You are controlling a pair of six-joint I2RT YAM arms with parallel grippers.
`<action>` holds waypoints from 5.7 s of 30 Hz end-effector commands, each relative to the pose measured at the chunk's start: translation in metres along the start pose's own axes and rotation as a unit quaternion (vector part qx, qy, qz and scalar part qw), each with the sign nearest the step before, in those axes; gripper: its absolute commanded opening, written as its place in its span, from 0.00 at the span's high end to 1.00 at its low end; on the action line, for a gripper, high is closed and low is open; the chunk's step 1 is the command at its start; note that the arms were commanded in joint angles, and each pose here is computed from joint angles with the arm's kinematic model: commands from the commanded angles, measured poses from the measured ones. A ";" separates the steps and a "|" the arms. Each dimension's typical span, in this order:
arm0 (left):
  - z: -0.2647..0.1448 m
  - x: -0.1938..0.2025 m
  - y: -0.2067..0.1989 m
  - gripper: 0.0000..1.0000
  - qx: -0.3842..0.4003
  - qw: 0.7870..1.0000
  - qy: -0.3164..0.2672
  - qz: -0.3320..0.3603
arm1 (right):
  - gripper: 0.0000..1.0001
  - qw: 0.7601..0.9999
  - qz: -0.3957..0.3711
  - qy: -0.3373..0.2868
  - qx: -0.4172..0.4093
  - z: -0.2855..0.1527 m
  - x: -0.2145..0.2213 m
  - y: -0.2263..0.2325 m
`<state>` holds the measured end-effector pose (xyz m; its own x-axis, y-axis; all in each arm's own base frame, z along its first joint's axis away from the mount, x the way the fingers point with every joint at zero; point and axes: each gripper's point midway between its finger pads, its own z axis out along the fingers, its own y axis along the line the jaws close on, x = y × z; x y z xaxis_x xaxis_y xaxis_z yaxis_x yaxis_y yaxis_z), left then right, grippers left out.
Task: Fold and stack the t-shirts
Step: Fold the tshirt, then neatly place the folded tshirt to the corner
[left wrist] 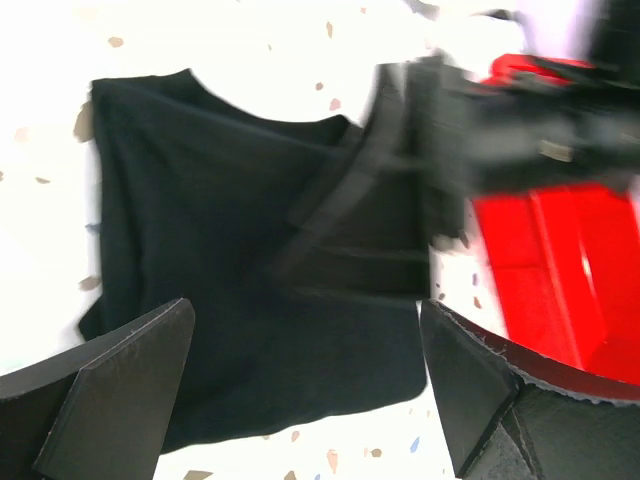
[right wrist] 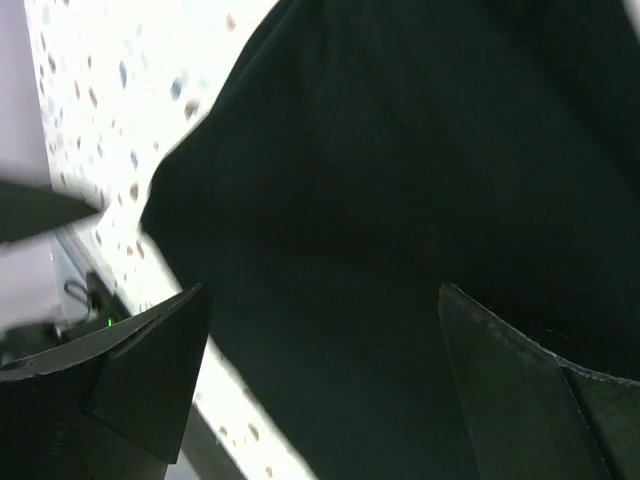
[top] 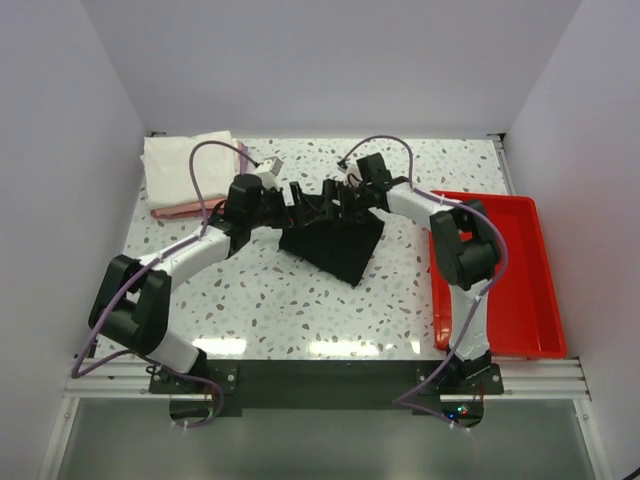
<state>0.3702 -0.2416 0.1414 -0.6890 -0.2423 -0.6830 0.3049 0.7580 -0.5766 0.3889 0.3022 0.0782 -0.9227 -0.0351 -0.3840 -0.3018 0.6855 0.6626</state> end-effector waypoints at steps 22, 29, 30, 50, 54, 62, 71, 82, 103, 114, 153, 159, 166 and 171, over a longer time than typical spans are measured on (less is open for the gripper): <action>0.034 0.105 0.049 0.00 -0.031 0.992 0.124 -0.001 | 0.01 0.990 0.080 -0.037 0.107 0.032 -0.033 -0.090; 0.014 0.122 0.046 0.00 -0.027 0.990 0.138 -0.019 | 0.01 0.993 0.053 -0.028 0.098 0.024 -0.044 -0.088; 0.013 0.117 0.040 0.00 -0.020 0.991 0.132 -0.016 | 0.01 0.995 0.039 -0.028 0.089 0.021 -0.048 -0.081; 0.042 0.033 0.015 0.00 0.001 0.999 0.044 -0.001 | 0.01 0.996 0.063 -0.027 -0.054 -0.055 0.067 0.015; 0.046 0.053 0.038 0.00 -0.022 0.997 0.066 -0.019 | 0.01 0.997 0.072 -0.003 -0.018 -0.043 0.089 -0.012; 0.018 0.024 0.025 0.00 -0.032 0.999 0.020 0.004 | 0.01 0.996 0.063 0.023 0.058 -0.050 0.098 -0.039; -0.005 -0.026 0.037 0.00 -0.113 0.992 -0.029 0.045 | 0.01 0.997 -0.048 -0.046 0.045 -0.115 0.052 0.019; 0.030 -0.019 0.091 0.00 -0.161 0.985 0.040 0.038 | 0.01 0.990 -0.087 -0.066 0.094 -0.162 0.063 0.026; 0.076 0.034 0.100 0.35 -0.122 0.984 0.126 0.025 | 0.01 0.979 -0.106 -0.088 0.152 -0.187 0.075 0.011; 0.079 0.078 0.096 0.69 -0.169 0.969 0.173 0.046 | 0.01 0.978 -0.105 -0.092 0.155 -0.186 0.075 0.008; -0.034 -0.213 0.154 1.00 -0.458 0.826 -0.032 0.327 | 0.01 0.899 -0.105 -0.307 0.293 -0.282 0.040 -0.001; -0.051 -0.241 0.143 1.00 -0.461 0.821 -0.054 0.333 | 0.01 0.896 -0.101 -0.306 0.305 -0.281 0.038 -0.006; -0.074 -0.273 0.115 1.00 -0.441 0.824 -0.103 0.340 | 0.01 0.894 -0.097 -0.302 0.317 -0.280 0.038 -0.011; -0.093 -0.291 0.090 1.00 -0.421 0.828 -0.136 0.344 | 0.01 0.892 -0.093 -0.303 0.322 -0.281 0.038 -0.014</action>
<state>0.5411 -0.0513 0.2298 -0.5223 0.4075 -0.7491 0.0017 0.8790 0.4769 0.2822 0.0925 0.2277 -0.5516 0.0429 -0.8330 -0.0997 0.9881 0.1169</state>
